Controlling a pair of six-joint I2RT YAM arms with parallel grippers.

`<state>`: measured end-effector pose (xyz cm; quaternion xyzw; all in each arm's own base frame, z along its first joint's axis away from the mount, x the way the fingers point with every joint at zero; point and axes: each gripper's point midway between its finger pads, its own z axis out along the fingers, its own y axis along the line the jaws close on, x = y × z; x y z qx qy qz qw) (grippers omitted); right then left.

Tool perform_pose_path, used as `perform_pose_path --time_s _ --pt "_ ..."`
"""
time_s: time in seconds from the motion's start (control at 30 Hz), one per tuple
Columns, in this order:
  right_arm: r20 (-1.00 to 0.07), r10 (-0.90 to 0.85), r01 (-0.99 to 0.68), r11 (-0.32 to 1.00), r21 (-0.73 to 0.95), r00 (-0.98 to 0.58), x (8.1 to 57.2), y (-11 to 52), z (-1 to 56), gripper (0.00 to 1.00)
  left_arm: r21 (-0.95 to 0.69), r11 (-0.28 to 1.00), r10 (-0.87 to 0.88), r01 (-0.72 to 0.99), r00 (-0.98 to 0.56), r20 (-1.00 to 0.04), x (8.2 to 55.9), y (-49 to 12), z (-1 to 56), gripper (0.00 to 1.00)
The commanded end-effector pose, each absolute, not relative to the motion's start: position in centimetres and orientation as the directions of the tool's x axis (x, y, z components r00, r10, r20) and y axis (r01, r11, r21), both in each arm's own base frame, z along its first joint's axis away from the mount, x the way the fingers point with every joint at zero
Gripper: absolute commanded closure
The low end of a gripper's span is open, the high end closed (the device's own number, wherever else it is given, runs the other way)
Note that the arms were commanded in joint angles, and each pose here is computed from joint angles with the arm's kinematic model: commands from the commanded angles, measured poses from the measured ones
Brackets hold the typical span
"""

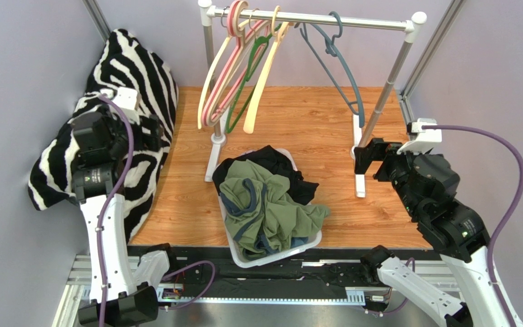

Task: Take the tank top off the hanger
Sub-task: Reset both arms

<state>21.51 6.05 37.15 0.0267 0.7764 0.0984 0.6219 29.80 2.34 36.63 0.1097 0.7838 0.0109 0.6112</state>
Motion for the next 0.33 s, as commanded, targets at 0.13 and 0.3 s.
perform_pose_path --time_s 0.13,0.3 --pt "-0.951 0.202 -0.027 0.976 0.214 -0.235 22.5 6.1 35.1 0.0 -0.015 0.955 0.061 0.296 -0.246 -0.967 25.9 -1.9 32.1 0.01" --pt "-0.948 0.196 -0.049 0.975 0.215 -0.252 22.5 6.5 34.9 0.0 -0.045 0.953 0.047 0.298 -0.295 -0.954 25.5 -2.1 30.4 0.01"
